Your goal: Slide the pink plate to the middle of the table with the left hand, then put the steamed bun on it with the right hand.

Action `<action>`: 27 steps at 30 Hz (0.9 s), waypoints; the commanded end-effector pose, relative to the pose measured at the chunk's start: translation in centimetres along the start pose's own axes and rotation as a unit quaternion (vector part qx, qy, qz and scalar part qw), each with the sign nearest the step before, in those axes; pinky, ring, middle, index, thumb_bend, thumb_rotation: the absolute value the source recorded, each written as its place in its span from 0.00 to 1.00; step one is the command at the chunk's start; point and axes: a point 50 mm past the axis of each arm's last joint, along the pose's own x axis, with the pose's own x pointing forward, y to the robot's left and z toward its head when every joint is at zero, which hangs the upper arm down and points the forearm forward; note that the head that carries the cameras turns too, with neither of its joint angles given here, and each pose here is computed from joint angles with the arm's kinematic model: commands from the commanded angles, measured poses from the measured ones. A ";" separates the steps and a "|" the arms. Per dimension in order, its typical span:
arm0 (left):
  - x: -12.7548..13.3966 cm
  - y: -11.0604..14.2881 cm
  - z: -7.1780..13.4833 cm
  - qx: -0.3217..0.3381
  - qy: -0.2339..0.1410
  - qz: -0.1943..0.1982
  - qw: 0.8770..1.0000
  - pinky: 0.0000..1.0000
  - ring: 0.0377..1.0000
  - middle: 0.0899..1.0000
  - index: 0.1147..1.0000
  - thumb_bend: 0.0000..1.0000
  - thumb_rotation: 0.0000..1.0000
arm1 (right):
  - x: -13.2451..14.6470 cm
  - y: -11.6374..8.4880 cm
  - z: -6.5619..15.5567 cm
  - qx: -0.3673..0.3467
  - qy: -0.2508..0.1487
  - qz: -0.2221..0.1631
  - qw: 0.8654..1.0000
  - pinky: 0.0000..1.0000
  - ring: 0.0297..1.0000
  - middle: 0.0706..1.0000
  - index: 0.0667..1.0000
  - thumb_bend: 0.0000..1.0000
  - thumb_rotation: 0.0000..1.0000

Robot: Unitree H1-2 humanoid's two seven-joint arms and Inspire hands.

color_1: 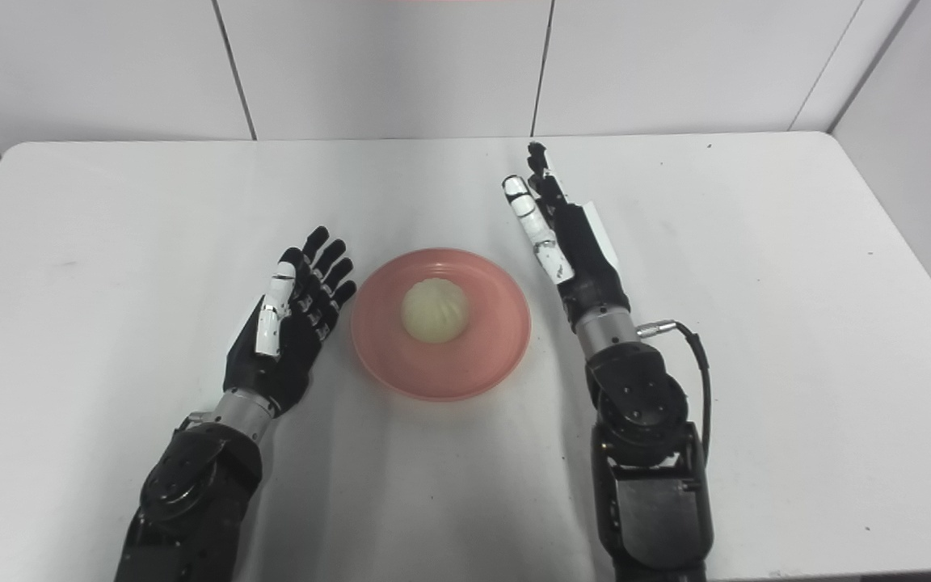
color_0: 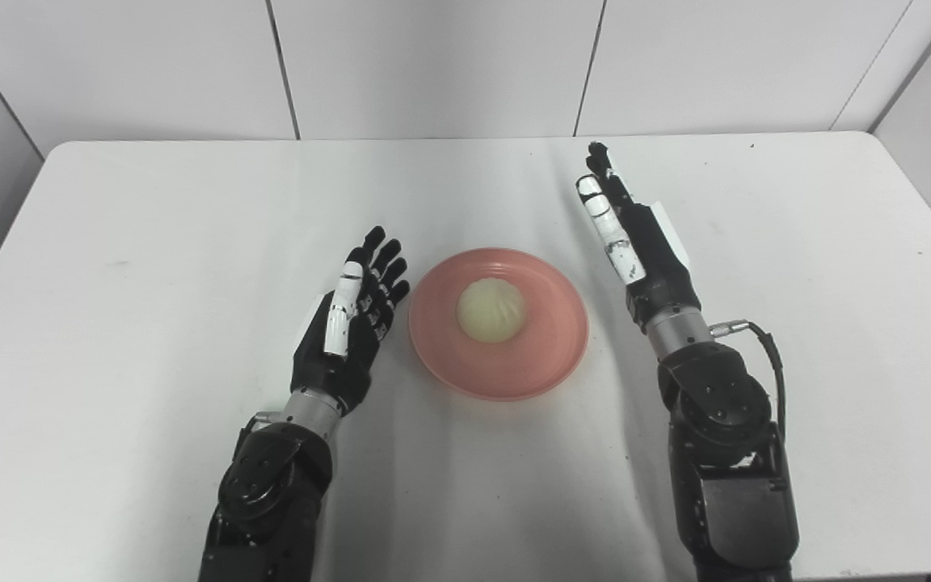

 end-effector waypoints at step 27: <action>-2.6 2.6 -3.1 0.087 -0.027 0.034 0.995 1.00 1.00 1.00 1.00 0.43 1.00 | -3.3 2.2 -6.2 0.176 0.042 -0.040 0.983 1.00 1.00 1.00 1.00 0.19 1.00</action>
